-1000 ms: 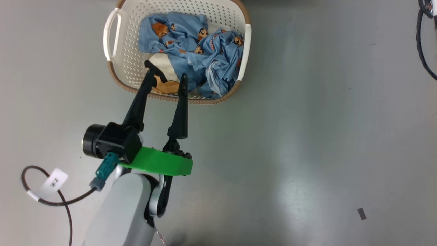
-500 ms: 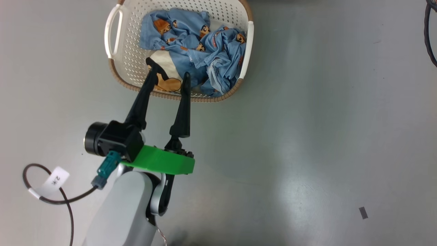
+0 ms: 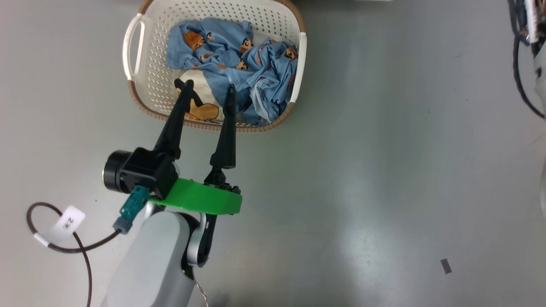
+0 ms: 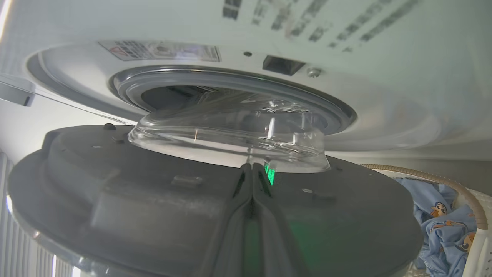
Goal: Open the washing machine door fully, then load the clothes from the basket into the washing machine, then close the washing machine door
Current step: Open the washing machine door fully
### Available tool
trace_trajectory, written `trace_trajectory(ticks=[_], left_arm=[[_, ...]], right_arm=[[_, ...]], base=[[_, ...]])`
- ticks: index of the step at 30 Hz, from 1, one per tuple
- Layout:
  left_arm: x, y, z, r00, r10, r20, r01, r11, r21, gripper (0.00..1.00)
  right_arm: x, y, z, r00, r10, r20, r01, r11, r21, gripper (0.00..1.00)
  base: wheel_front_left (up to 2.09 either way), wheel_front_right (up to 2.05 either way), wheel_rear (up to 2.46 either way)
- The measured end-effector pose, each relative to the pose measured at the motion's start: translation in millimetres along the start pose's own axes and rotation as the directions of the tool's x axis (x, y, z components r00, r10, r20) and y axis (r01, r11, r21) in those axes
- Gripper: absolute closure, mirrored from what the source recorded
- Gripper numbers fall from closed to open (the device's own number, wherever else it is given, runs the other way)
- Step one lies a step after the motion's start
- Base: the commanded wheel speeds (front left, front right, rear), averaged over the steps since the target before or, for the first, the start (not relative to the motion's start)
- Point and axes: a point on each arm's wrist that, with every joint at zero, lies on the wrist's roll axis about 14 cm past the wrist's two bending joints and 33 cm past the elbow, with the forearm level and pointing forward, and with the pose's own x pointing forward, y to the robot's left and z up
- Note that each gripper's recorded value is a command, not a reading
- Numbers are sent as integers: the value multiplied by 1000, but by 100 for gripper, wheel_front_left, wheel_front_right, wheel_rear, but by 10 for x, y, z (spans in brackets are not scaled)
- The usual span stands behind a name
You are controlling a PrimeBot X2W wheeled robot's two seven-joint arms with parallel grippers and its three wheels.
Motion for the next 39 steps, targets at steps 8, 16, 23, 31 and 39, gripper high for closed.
trace_trajectory(ticks=[8, 16, 23, 31, 39], left_arm=[[-7, -36, 99, 1000, -6, 22, 6, 1000, -2, 0], [-71, -46, 161, 1000, -1, 31, 1, 1000, -7, 0], [-156, -38, 204, 999, 8, 34, -8, 1000, -9, 0], [-260, -8, 275, 999, 25, 42, -25, 1000, -8, 0], [-416, 42, 364, 997, 48, 53, -47, 999, -9, 0]], right_arm=[[-97, 23, -290, 997, 26, -76, -26, 1000, 0, 100], [-192, 84, -598, 987, 55, -149, -57, 998, -8, 100], [-271, 132, -837, 977, 73, -198, -76, 997, -8, 100], [-325, 181, -1095, 969, 83, -232, -85, 996, 4, 100], [-395, 263, -1422, 958, 89, -274, -88, 996, 17, 100]], base=[[0, 0, 0], [0, 0, 0], [0, 0, 0], [0, 0, 0], [0, 0, 0]])
